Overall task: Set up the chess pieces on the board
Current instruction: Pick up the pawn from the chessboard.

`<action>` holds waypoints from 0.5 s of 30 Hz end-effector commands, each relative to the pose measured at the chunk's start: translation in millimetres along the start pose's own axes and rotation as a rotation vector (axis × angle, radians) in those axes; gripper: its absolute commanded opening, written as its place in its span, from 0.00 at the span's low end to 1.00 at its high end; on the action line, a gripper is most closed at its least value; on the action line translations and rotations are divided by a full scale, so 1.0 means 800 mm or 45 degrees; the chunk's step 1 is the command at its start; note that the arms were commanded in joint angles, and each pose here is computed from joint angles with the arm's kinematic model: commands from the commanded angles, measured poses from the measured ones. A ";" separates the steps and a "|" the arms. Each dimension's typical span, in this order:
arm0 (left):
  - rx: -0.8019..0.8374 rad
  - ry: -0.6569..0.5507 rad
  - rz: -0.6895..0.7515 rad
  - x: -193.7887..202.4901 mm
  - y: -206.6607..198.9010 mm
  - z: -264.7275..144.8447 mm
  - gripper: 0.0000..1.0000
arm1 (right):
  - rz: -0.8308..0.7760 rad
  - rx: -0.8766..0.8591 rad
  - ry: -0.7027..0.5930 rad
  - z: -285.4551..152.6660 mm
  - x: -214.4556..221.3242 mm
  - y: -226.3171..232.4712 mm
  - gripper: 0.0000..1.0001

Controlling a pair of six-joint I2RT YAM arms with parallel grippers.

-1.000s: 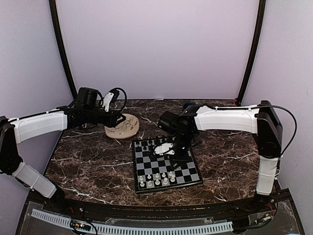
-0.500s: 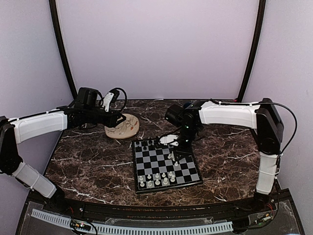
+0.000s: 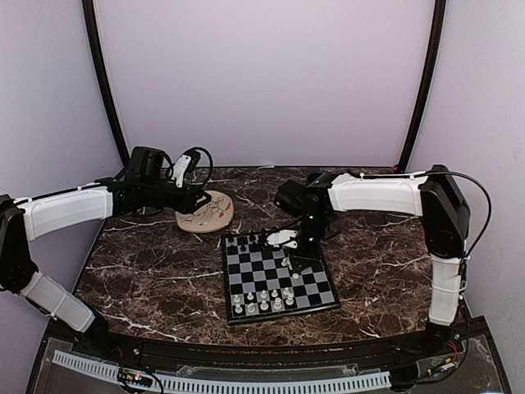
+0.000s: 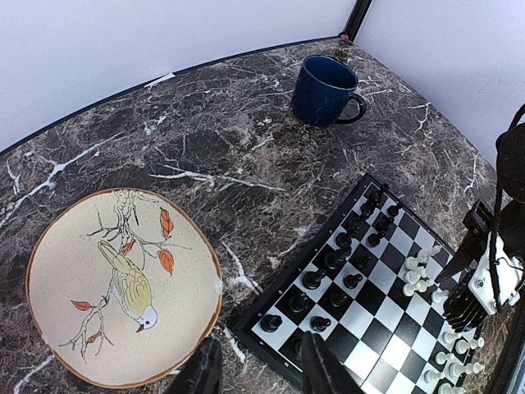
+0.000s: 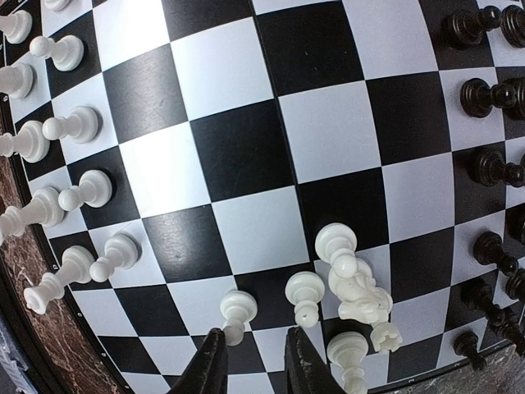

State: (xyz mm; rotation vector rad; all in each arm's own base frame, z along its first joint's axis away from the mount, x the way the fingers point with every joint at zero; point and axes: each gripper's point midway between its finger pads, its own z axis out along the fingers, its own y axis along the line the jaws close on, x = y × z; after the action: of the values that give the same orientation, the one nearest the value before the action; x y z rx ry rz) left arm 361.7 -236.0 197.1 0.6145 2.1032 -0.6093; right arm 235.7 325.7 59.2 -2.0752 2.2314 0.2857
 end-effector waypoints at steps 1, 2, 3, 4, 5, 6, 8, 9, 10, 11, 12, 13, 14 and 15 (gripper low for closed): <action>0.012 0.000 0.018 -0.003 -0.004 -0.002 0.35 | 0.006 0.007 0.015 0.010 -0.001 -0.004 0.26; 0.012 0.000 0.018 -0.003 -0.004 -0.002 0.35 | 0.007 0.005 0.017 0.011 -0.001 -0.004 0.26; 0.012 -0.001 0.018 -0.003 -0.004 -0.002 0.35 | 0.008 0.002 0.017 0.012 -0.001 -0.003 0.26; 0.012 -0.001 0.018 -0.003 -0.004 -0.002 0.35 | 0.005 -0.002 0.016 0.012 -0.001 -0.003 0.26; 0.012 0.000 0.017 -0.003 -0.003 -0.002 0.35 | 0.005 -0.007 0.013 0.011 -0.002 -0.002 0.26; 0.013 0.001 0.018 -0.002 -0.004 -0.002 0.35 | 0.005 -0.012 0.012 0.011 -0.002 -0.001 0.26; 0.012 0.002 0.016 -0.002 -0.003 -0.002 0.35 | -0.001 -0.025 0.005 0.009 -0.003 0.002 0.26; 0.013 0.002 0.015 -0.002 -0.003 -0.002 0.35 | -0.002 -0.032 0.006 0.010 -0.002 0.004 0.26; 0.015 0.001 0.015 -0.002 -0.004 -0.002 0.35 | -0.006 -0.036 0.007 0.010 -0.002 0.005 0.26; 0.017 0.002 0.015 -0.002 -0.004 -0.002 0.35 | -0.006 -0.041 0.014 0.012 -0.001 0.007 0.26; 0.018 0.002 0.015 -0.003 -0.004 -0.001 0.35 | -0.009 -0.044 0.017 0.014 0.000 0.008 0.26; 0.017 0.002 0.015 -0.002 -0.004 -0.002 0.35 | -0.010 -0.048 0.019 0.015 0.000 0.009 0.26; 0.017 0.002 0.014 -0.002 -0.004 -0.002 0.35 | -0.010 -0.051 0.019 0.016 0.000 0.010 0.25; 0.017 0.003 0.014 -0.002 -0.004 -0.002 0.35 | -0.012 -0.055 0.020 0.017 0.000 0.012 0.25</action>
State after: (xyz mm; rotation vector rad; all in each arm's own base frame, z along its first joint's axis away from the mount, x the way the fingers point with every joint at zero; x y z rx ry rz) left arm 361.6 -236.2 196.9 0.6156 2.1033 -0.6103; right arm 233.9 326.8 53.4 -2.0877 2.2383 0.2927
